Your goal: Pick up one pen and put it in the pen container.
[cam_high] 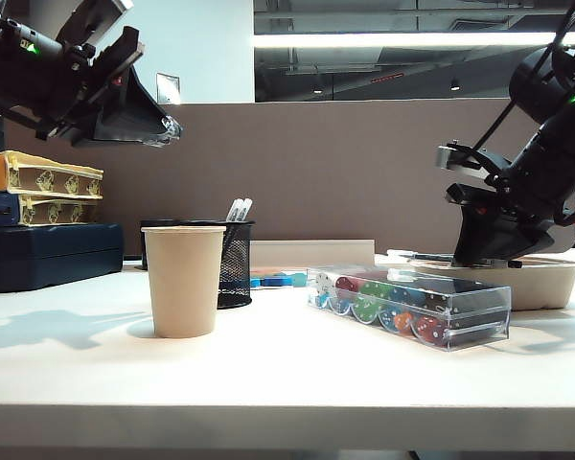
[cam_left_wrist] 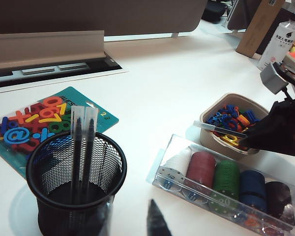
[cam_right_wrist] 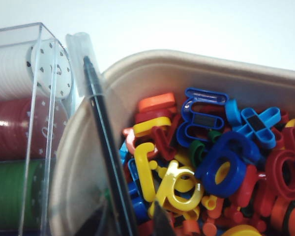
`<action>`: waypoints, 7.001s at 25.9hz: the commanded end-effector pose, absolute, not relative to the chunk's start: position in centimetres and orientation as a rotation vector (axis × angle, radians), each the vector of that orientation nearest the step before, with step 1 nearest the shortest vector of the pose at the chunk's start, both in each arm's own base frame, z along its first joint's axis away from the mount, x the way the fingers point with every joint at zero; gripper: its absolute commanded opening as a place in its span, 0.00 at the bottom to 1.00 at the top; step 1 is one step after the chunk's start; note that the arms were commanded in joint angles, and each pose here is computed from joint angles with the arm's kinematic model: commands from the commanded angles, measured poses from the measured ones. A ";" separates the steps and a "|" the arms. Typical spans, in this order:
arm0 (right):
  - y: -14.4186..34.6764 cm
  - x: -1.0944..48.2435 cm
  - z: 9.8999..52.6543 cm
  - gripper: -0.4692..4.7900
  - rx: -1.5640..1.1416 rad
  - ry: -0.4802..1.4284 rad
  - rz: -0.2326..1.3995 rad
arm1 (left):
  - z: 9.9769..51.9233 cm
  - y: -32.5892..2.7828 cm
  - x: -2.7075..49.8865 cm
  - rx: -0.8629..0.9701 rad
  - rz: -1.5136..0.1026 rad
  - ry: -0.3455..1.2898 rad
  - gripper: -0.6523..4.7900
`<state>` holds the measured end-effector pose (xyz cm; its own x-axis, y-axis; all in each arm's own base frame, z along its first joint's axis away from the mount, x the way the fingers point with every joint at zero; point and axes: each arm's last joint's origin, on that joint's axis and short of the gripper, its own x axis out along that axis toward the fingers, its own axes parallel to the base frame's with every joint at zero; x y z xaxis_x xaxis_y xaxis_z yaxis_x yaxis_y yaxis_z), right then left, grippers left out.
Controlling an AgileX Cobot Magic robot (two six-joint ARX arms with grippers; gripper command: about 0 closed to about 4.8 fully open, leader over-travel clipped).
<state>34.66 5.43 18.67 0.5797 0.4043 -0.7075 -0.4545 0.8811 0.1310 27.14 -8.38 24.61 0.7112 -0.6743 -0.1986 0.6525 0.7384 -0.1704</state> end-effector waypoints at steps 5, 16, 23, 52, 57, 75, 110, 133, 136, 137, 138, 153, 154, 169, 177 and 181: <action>5.5 34.9 18.5 0.20 -0.071 0.800 0.503 | 25.1 -8.4 27.1 -0.087 -0.744 0.230 0.28; 5.5 35.0 18.3 0.14 -0.066 0.805 0.502 | 25.1 -8.4 27.1 -0.087 -0.743 0.230 0.28; 5.5 35.1 18.7 0.13 -0.058 0.795 0.501 | 25.0 -8.4 27.1 -0.087 -0.743 0.232 0.28; 6.9 37.9 27.8 0.13 0.198 0.620 0.755 | 26.3 -8.5 27.3 -0.298 -0.737 0.188 0.28; 7.1 38.0 28.7 0.13 0.228 0.601 0.810 | 27.2 -8.6 27.5 -0.301 -0.758 0.165 0.28; 10.4 35.3 32.1 0.13 0.218 0.517 1.007 | 30.4 -8.9 28.1 -0.422 -0.830 0.151 0.28; 17.1 32.5 33.7 0.13 0.257 0.477 1.363 | 32.2 -10.4 27.2 -0.699 -1.041 0.191 0.36; 19.2 31.3 34.0 0.13 0.255 0.473 1.449 | 32.6 -10.4 27.0 -0.729 -1.065 0.179 0.34; 19.2 31.3 34.0 0.13 0.256 0.474 1.448 | 32.6 -10.4 27.0 -0.729 -1.065 0.179 0.33; 19.2 31.3 34.0 0.13 0.257 0.476 1.448 | 32.6 -10.4 27.0 -0.729 -1.065 0.179 0.31; 19.2 31.3 34.0 0.13 0.258 0.476 1.448 | 32.6 -10.4 27.0 -0.729 -1.065 0.179 0.29; 19.2 31.3 34.0 0.13 0.258 0.477 1.448 | 32.5 -10.4 27.1 -0.730 -1.062 0.186 0.14; 19.2 31.3 34.0 0.13 0.258 0.477 1.448 | 32.5 -10.4 27.1 -0.730 -1.062 0.185 0.13; 19.2 31.4 33.9 0.35 0.261 0.487 1.433 | 32.4 -10.4 27.1 -0.730 -1.061 0.191 0.11; 18.8 31.7 33.8 0.60 0.249 0.472 1.355 | 32.2 -10.4 27.3 -0.727 -1.060 0.208 0.11; 17.7 32.6 33.7 0.63 0.245 0.456 1.262 | 32.0 -10.5 27.3 -0.706 -1.055 0.209 0.11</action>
